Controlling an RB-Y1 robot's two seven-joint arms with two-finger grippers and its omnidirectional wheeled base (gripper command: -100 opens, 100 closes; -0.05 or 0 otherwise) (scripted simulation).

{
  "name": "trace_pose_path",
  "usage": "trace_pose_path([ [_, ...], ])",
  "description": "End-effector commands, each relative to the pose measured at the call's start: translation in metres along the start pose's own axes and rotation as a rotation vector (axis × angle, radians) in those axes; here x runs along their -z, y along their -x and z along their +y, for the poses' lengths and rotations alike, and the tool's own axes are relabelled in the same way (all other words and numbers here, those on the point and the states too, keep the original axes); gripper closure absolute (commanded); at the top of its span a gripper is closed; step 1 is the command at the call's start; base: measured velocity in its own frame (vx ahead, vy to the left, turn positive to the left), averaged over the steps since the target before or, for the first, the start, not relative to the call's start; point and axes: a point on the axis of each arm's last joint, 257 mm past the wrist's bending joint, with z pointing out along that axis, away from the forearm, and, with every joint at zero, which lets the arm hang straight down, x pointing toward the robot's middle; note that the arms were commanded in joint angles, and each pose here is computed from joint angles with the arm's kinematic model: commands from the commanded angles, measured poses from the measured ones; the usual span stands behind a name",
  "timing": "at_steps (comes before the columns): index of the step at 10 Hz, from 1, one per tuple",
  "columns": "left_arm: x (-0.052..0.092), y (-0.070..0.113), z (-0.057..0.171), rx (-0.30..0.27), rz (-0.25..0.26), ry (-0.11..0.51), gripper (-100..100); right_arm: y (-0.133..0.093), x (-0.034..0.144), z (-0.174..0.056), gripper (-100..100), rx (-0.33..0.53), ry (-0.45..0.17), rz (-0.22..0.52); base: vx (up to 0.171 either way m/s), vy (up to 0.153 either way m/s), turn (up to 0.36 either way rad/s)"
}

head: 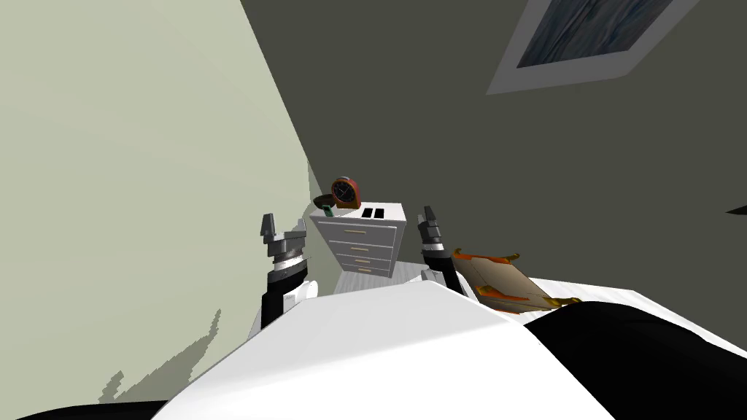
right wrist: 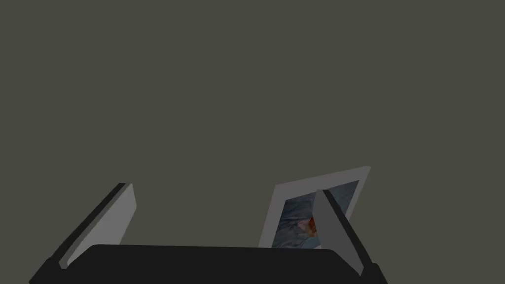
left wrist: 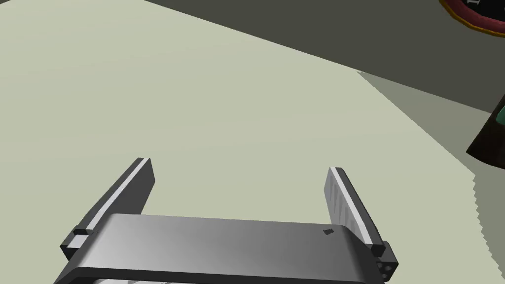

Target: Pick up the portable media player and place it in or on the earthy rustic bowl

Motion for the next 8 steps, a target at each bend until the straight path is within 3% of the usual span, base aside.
trace_pose_path([
  [1, 0.001, -0.003, 0.005, -0.026, 0.037, 0.017, -100, 0.0, 0.0, 0.0, 0, 0.0, 0.0, 0.0, 0.004, -0.004, -0.03],
  [8, 0.007, -0.007, 0.037, -0.169, 0.166, 0.117, -100, 0.0, 0.0, 0.0, 0, 0.0, 0.0, 0.0, 0.012, -0.007, -0.038],
])
